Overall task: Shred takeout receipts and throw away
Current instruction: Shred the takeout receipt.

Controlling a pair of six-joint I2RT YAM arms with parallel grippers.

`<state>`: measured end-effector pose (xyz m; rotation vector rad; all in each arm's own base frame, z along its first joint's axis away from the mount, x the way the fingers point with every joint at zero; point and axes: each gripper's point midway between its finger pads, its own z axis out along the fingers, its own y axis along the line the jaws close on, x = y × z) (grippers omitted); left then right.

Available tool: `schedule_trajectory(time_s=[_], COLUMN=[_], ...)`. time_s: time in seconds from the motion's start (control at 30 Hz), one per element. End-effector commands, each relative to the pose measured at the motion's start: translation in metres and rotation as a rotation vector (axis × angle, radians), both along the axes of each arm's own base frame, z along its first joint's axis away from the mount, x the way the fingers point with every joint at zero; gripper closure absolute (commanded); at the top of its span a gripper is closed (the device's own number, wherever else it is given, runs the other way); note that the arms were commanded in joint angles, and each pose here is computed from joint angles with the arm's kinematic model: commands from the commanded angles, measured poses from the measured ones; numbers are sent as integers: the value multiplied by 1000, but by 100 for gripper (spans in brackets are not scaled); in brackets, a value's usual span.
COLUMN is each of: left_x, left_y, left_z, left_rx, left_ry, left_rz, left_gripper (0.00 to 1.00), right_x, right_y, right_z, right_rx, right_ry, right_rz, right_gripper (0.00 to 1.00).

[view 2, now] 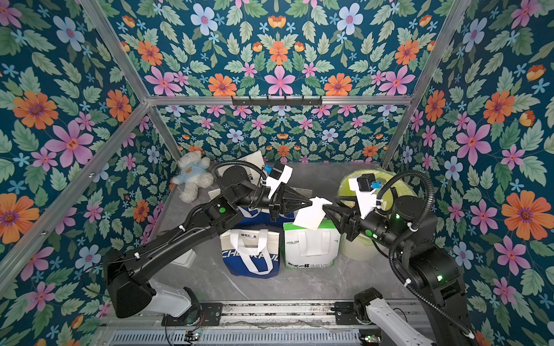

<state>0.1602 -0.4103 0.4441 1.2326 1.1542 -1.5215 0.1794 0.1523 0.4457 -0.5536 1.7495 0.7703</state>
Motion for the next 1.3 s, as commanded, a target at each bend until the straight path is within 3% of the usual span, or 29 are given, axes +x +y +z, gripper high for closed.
schedule_trajectory(time_s=[0.0,0.3,0.67,0.93,1.03,1.27], left_x=[0,-3,-1,-3,-3,-5], left_y=[-2,-8,-11,-9,-9,-10], left_z=[-5,-13,-14,-12,-11,-13], left_rx=[25,55,64,59,58,64], left_ry=[-3,18,25,23,25,33], left_rz=[-2,-24,-31,-31,-32,-42], left_gripper=[100,100,100,100,100,100], right_x=[-8,-6,-8,-3,2,3], right_y=[8,23,21,17,12,7], right_z=[-4,-8,-13,-22,-25,-19], right_rx=[-44,-83,-93,-103,-118,-115], right_ry=[5,58,51,68,60,25], right_rz=[82,185,179,141,99,67], right_gripper=[58,71,100,100,87,93])
